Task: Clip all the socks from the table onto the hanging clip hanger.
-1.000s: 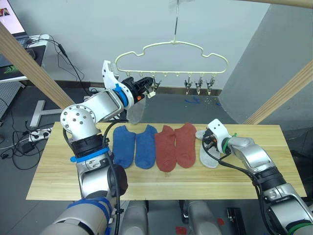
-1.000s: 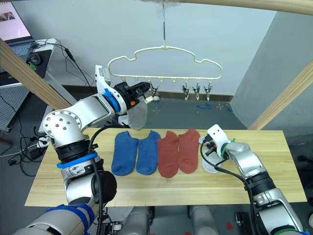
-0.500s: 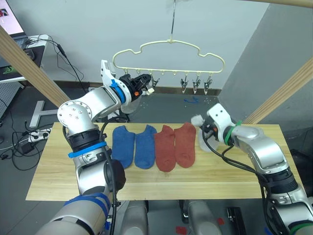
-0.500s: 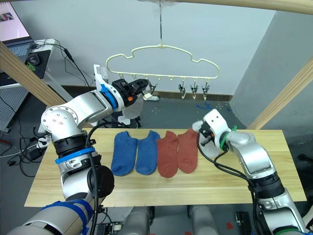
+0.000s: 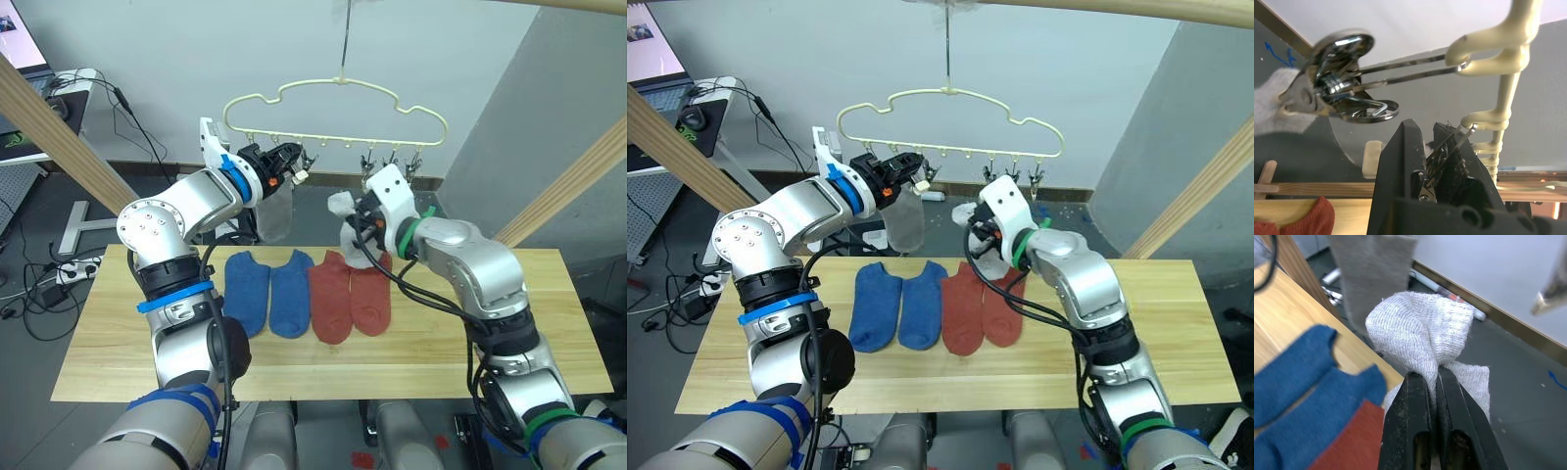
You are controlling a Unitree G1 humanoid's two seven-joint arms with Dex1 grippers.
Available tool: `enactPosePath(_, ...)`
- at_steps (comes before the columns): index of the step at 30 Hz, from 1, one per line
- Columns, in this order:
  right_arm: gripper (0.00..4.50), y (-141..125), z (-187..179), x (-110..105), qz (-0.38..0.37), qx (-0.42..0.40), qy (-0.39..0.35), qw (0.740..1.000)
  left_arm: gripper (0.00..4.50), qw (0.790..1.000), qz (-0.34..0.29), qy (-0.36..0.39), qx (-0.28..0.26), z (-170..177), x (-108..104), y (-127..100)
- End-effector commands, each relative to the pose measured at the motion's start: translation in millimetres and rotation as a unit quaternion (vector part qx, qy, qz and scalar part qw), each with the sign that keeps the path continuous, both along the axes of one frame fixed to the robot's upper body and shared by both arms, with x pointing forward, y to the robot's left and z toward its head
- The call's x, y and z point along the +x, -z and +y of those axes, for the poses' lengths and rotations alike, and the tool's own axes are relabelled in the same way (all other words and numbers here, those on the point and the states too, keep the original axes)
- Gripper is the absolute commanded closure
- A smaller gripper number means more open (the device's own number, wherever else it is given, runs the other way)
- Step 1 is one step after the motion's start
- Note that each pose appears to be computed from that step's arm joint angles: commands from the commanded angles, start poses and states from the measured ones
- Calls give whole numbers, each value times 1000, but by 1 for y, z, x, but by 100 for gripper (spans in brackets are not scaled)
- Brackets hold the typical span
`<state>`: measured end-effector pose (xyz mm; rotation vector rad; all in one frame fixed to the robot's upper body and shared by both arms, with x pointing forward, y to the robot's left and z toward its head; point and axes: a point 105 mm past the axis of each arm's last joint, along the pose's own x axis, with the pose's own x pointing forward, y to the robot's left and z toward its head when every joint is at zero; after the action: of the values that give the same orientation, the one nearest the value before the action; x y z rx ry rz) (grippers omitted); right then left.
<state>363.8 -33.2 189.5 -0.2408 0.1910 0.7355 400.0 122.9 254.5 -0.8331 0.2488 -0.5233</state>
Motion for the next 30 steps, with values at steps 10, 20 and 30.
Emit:
enactPosePath(10,444,-41,24,-2,-60,25,-33,997,422,1000,1,-17,13,5,1,5)
enactPosePath(20,444,-45,37,-10,-61,25,-61,996,422,1000,0,-21,13,5,1,5)
enactPosePath(30,444,-45,48,-16,-59,33,-75,995,422,1000,0,-20,15,5,1,5)
